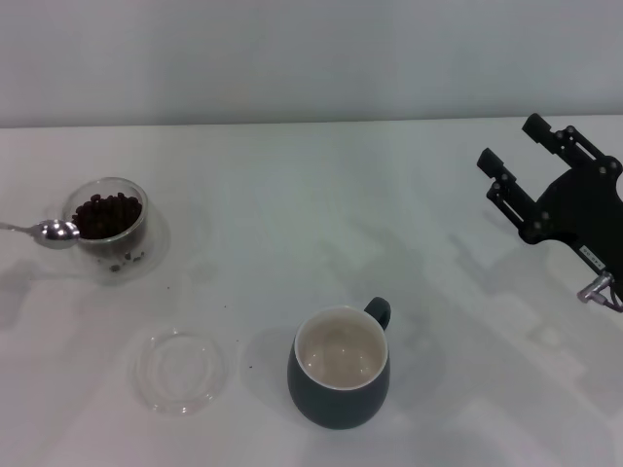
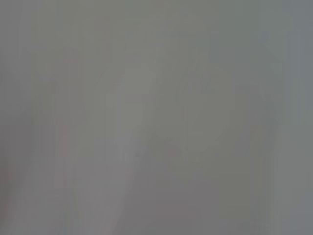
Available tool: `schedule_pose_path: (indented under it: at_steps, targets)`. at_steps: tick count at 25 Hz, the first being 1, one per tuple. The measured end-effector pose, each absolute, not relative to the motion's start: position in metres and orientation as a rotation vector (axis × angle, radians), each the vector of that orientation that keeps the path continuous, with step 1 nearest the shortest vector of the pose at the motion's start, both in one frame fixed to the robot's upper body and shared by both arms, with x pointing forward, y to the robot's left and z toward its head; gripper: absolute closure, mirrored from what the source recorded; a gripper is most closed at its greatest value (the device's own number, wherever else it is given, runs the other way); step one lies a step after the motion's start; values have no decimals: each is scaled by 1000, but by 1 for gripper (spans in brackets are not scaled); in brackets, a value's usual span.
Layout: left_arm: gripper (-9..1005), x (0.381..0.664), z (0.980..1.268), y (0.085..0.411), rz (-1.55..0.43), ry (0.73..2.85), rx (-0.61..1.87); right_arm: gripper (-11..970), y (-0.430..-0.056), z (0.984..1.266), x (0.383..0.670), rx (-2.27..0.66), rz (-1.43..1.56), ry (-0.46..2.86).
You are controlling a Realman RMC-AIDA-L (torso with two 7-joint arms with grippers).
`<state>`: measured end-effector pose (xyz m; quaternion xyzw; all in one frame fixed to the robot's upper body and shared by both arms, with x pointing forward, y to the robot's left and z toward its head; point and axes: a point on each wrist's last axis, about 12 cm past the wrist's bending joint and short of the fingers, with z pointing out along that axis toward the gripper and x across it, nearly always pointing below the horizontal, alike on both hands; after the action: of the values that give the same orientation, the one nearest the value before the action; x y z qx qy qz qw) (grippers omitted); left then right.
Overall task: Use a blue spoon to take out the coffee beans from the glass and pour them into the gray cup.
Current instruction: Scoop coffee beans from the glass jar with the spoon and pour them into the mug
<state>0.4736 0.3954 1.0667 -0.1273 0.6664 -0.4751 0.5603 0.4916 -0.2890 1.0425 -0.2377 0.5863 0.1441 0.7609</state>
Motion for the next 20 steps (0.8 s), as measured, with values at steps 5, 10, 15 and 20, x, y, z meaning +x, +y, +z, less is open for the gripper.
schedule_pose_path:
  at_steps: [5, 10, 15, 20]
  targets:
    - [864, 490, 1076, 399, -1106, 1620, -224, 334, -285, 1044, 492, -522, 332, 1267]
    - [865, 512, 1084, 404, -1070, 1706, -176, 334, -282, 1045, 494, -531, 344, 1260]
    - [865, 530, 1095, 411, -1040, 1740, -174, 334, -278, 1045, 494, -545, 359, 1258]
    - [865, 547, 1106, 414, -1037, 1794, -175, 335, -277, 1044, 493, -550, 368, 1259]
